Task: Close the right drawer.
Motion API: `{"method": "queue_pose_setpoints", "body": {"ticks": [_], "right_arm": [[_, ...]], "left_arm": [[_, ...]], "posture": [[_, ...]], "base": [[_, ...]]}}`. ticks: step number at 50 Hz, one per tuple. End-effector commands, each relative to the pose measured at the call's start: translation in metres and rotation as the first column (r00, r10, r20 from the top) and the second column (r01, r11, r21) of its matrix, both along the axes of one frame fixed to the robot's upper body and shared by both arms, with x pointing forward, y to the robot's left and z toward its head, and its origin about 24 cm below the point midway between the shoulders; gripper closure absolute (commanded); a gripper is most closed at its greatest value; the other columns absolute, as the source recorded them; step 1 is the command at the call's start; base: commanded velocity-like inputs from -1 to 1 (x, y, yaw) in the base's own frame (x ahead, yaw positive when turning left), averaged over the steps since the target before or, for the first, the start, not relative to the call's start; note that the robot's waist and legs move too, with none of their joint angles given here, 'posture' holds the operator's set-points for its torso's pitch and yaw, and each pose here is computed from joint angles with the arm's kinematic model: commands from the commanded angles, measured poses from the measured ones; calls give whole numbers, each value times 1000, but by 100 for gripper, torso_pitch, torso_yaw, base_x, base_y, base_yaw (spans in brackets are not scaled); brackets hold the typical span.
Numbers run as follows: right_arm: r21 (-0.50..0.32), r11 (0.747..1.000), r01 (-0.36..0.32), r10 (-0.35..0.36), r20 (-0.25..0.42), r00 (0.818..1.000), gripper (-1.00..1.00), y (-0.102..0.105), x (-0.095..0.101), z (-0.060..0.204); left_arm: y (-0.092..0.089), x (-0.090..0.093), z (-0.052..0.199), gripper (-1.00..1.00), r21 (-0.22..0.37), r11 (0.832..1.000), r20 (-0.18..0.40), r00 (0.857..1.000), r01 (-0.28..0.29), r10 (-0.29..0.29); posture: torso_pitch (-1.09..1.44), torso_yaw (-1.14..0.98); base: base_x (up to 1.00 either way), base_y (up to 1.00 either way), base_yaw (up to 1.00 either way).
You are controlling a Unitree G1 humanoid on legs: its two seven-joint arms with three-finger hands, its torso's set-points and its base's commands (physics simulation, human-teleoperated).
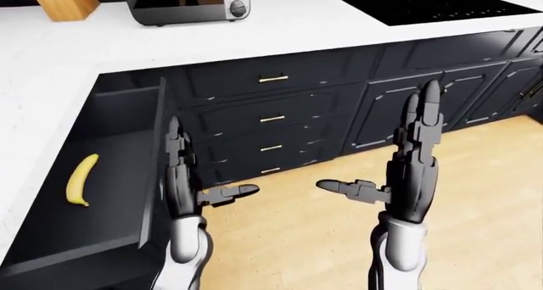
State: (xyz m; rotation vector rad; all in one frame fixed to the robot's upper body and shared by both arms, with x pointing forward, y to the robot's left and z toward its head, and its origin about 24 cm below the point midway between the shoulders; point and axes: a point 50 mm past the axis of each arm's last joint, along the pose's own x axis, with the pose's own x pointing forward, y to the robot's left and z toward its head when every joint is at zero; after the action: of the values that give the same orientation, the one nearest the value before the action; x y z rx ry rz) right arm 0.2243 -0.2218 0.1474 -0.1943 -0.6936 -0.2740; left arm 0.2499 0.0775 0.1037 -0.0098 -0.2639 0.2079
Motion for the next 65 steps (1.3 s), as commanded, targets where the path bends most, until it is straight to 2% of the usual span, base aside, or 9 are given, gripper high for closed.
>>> {"method": "queue_pose_setpoints", "body": {"ticks": [1,13,14,15,17,18,21,39,65], "right_arm": [[-23,1000,-4,5,76,997,-100,2,-3,13],[-22,1000,-6,7,74,997,-100,2,-4,14],[-22,1000,-5,6,73,997,-100,2,-4,14],[-22,1000,-5,6,73,997,-100,2,-4,14],[-22,1000,-5,7,72,997,-100,2,-4,14],[-23,1000,-5,7,72,997,-100,3,-4,14],[-23,1000,-6,8,72,997,-100,3,-4,14],[-23,1000,-11,13,73,997,-100,3,-4,15],[-24,1000,-14,15,66,998,-100,4,-4,16]], "left_arm": [[0,1,14,-100,-26,1000,68,998,-9,11],[9,11,7,-100,-45,990,-7,991,-132,132],[11,11,6,-100,-45,984,-16,985,-171,171],[12,13,5,-100,-48,983,-23,984,-180,179],[17,17,2,-100,-35,961,-54,960,-275,273],[19,18,0,-100,-35,953,-63,952,-302,299],[21,21,-3,-100,-30,942,-88,940,-333,330],[24,23,-6,-100,-19,929,-117,923,-370,366],[26,32,-35,-100,13,925,-269,889,-381,370]], "posture": [[0,0],[0,0],[0,0],[0,0],[0,0],[0,0],[0,0],[0,0],[0,0]], "base": [[0,0,0],[0,0,0],[0,0,0],[0,0,0],[0,0,0],[0,0,0],[0,0,0],[0,0,0],[0,0,0]]}}
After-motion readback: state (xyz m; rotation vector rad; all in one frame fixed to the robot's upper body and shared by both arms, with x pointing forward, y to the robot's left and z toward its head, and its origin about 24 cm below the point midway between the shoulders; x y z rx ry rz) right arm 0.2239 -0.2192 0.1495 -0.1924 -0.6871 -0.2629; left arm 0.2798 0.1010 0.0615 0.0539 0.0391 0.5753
